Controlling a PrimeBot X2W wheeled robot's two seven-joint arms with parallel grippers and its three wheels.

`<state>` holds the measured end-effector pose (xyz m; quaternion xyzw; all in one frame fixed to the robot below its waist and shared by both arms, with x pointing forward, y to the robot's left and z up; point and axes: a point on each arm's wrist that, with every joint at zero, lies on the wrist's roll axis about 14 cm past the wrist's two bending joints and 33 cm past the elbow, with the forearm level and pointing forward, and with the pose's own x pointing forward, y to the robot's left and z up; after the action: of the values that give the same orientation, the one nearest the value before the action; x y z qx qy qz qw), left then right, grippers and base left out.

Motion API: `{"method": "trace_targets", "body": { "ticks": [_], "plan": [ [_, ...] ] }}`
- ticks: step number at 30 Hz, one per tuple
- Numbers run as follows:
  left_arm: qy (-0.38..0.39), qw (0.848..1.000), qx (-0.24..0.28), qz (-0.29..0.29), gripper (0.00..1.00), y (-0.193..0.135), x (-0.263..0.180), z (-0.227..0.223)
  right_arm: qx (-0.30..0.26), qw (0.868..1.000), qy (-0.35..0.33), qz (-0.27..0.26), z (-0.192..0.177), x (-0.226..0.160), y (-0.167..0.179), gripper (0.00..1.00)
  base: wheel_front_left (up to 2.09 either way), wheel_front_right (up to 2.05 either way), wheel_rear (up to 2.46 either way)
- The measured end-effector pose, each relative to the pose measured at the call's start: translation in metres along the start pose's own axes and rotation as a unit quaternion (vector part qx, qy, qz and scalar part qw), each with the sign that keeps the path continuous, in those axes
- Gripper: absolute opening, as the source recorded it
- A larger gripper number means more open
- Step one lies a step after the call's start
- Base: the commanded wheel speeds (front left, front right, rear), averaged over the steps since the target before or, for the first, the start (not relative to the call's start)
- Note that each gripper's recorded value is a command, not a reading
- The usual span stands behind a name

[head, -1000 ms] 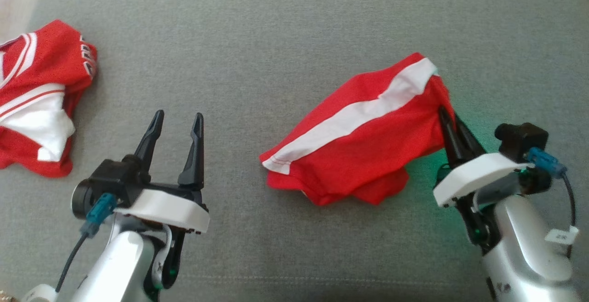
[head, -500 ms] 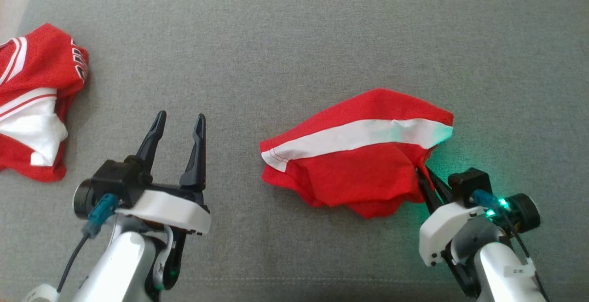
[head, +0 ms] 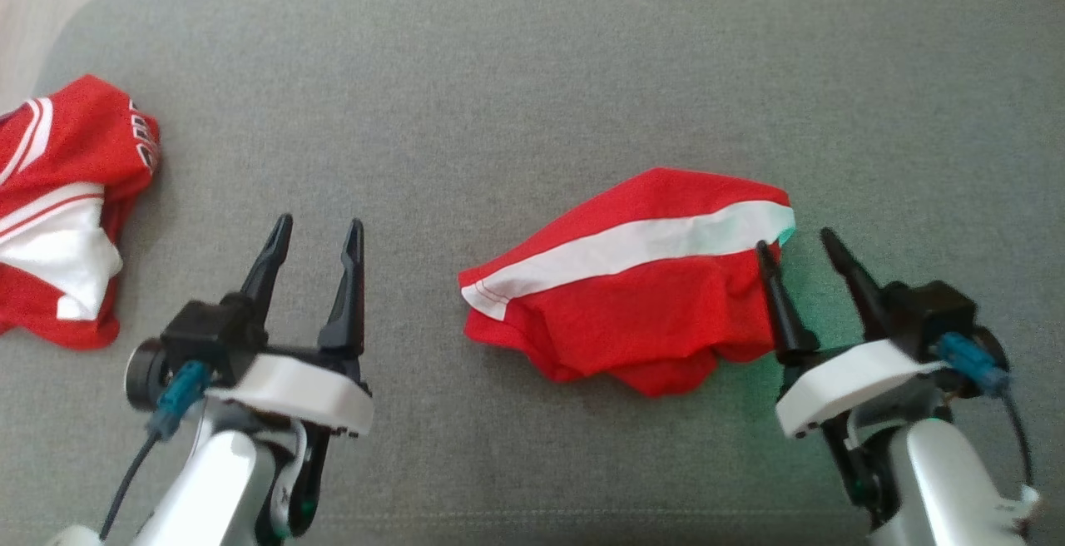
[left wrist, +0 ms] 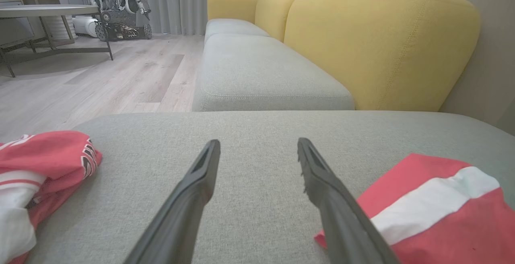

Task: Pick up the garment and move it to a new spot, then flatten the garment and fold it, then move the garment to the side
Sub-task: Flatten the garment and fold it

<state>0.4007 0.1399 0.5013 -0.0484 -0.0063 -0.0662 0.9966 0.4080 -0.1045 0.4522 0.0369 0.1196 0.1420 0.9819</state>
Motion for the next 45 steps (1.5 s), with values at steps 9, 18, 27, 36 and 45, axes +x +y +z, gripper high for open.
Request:
{"method": "trace_targets", "body": {
  "ticks": [9, 18, 27, 36, 45],
  "plan": [
    [0.003, 1.0, 0.007, 0.008, 1.0, 0.002, -0.021, 0.001, -0.003, 0.998, -0.051, -0.029, 0.03, -0.019, -0.016, 1.0, 0.0, 0.0, 0.0],
    [0.003, 1.0, 0.005, 0.017, 1.0, 0.003, -0.032, 0.001, 0.0, 0.998, -0.05, -0.035, 0.031, -0.03, -0.017, 1.0, 0.0, 0.0, 0.0],
    [0.005, 1.0, 0.001, 0.019, 1.0, 0.003, -0.032, 0.0, 0.003, 0.998, -0.051, -0.035, 0.033, -0.03, -0.017, 1.0, 0.0, 0.0, 0.0],
    [0.009, 1.0, 0.001, 0.02, 1.0, 0.004, -0.032, -0.003, 0.006, 0.998, -0.045, -0.035, 0.029, -0.028, -0.018, 1.0, 0.0, 0.0, 0.0],
    [0.019, 1.0, 0.0, 0.016, 1.0, 0.003, -0.027, -0.01, 0.035, 0.997, 0.001, -0.068, -0.004, -0.021, -0.042, 1.0, 0.0, 0.0, 0.0]
  ]
}}
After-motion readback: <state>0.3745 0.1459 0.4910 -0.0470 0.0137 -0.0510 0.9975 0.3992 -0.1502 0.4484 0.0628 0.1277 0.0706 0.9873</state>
